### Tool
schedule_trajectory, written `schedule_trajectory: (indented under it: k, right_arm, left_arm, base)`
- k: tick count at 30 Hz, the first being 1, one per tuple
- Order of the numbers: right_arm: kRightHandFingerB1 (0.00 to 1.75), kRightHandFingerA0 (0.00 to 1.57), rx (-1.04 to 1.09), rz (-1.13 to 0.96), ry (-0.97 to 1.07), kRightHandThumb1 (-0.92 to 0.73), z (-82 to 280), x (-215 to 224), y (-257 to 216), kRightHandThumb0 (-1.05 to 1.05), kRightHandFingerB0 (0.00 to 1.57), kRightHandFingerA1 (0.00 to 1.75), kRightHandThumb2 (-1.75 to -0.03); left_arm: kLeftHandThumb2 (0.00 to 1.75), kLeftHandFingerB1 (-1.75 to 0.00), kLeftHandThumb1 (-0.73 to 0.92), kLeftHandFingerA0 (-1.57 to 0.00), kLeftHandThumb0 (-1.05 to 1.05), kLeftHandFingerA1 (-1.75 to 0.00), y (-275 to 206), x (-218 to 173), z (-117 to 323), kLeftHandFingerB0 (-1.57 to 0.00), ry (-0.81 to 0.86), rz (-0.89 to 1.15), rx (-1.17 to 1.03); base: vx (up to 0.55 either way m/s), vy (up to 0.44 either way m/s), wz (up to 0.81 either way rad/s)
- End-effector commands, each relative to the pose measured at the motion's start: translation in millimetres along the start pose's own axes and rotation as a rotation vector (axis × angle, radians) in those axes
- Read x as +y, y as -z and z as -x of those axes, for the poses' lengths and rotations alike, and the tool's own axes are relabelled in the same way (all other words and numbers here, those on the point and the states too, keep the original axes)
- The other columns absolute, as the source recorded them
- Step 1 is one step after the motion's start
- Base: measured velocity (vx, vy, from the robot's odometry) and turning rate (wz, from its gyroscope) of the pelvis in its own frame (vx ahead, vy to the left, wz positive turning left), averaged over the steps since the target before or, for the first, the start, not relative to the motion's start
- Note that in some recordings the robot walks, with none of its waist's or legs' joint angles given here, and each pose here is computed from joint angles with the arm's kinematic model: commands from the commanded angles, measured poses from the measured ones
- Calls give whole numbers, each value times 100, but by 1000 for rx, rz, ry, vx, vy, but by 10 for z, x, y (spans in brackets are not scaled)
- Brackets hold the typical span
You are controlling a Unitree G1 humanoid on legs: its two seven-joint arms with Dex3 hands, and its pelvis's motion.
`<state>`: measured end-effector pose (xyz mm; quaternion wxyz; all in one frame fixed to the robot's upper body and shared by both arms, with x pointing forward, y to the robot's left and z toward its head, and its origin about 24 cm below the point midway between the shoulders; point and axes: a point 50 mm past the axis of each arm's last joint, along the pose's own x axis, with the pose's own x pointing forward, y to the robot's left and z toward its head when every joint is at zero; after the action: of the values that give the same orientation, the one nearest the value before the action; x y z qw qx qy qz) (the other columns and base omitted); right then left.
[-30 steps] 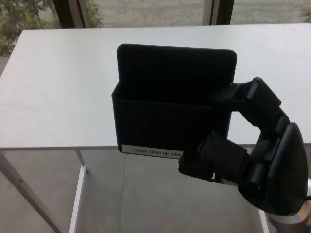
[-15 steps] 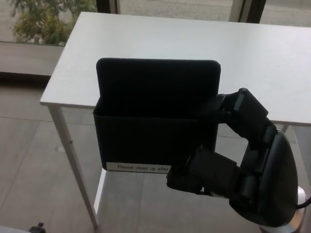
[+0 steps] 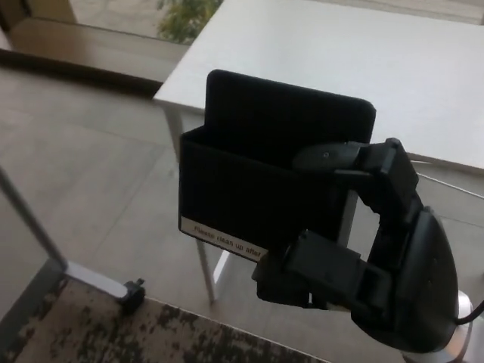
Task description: The robot uses its right hand to pick up the grey duster kept on the edge of the round table outside, turn around and walk towards the square table and place the duster in a container kept on the middle of the desk
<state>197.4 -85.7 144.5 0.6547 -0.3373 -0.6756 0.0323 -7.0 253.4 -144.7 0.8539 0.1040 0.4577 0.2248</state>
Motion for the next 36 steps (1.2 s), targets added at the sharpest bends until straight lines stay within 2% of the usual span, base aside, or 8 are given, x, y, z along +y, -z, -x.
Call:
schedule_trajectory:
  k: [1,24,25,27,28,29,30,36]
  right_arm:
    - [136,98,-20,-10,21,-67,-34,20,-11,-22,63,170,-74]
    - [129,91,-31,5,26,-68,-36,40,10,-27,67,166,-71]
    - [106,116,-32,10,24,-53,-33,37,15,-35,75,133,-97]
    - [128,89,-32,11,21,-70,-26,36,19,-29,67,165,-69]
    - [106,114,-32,11,14,-54,-23,35,21,-34,75,131,-99]
    - [106,114,-32,9,7,-54,-21,36,24,-34,75,131,-99]
    - [130,87,-32,10,5,-70,-23,39,27,-31,65,165,-69]
    - [130,90,-50,12,0,-69,-57,47,45,-32,68,166,-70]
  left_arm:
    - [98,-85,64,-96,7,-103,-50,66,-15,-87,-24,3,-41]
    - [93,-88,66,-99,5,-108,-25,76,0,-92,-27,28,-34]
    - [96,-86,64,-98,6,-104,-13,72,2,-88,-22,28,-25]
    - [97,-87,64,-99,6,-105,-10,69,4,-90,-20,25,-25]
    - [94,-87,65,-99,6,-106,-12,66,7,-91,-19,25,-30]
    - [94,-87,65,-99,6,-106,-15,64,11,-91,-17,26,-36]
    - [101,-86,61,-101,8,-103,-16,66,13,-90,-20,17,-40]
    - [95,-85,64,-100,7,-103,-8,81,15,-89,-33,-15,-38]
  base:
    - [-137,149,93]
    - [-80,-90,96]
    - [-178,-190,95]
    - [-188,-176,89]
    - [-196,-159,89]
    - [-199,-136,73]
    - [-77,-16,78]
    - [22,177,63]
